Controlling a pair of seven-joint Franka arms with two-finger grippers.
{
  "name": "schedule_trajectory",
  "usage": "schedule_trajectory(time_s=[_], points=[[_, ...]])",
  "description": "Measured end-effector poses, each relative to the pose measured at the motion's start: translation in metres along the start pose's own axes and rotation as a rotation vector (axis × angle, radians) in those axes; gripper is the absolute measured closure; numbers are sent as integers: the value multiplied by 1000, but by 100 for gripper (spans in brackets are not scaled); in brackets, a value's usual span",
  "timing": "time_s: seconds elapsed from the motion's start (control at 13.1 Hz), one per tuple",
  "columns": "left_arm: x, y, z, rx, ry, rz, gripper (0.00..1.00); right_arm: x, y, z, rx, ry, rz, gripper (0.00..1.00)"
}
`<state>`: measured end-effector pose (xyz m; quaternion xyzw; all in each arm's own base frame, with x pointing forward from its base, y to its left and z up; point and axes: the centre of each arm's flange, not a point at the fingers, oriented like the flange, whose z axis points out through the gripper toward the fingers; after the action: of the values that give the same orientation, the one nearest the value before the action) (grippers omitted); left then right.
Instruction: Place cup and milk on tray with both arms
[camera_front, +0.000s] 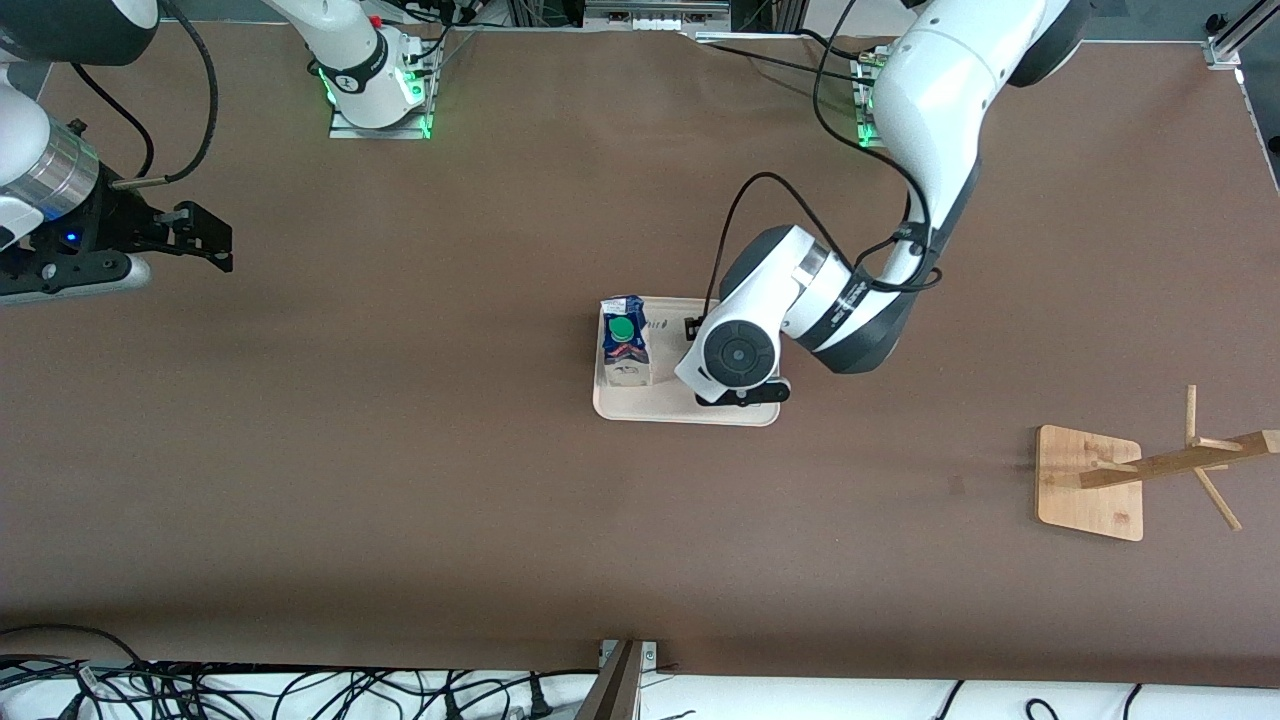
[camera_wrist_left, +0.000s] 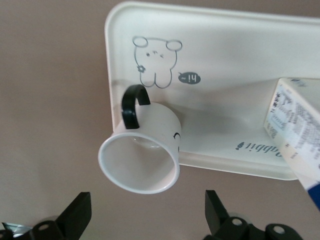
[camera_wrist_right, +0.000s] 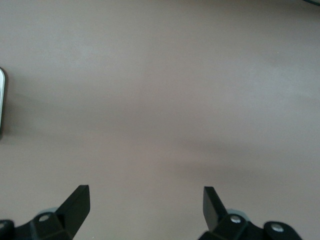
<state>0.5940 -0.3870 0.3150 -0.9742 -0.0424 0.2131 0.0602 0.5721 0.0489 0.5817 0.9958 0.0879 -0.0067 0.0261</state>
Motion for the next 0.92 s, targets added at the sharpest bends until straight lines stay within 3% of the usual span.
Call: schedule_trajectory(time_s=[0.31,0.92], points=[[-38,-31,-90,5,153,51,0,0,0,0,0,0,0,0],[-48,-197,-190,-17,193,196,0,0,0,0,0,0,1,0]])
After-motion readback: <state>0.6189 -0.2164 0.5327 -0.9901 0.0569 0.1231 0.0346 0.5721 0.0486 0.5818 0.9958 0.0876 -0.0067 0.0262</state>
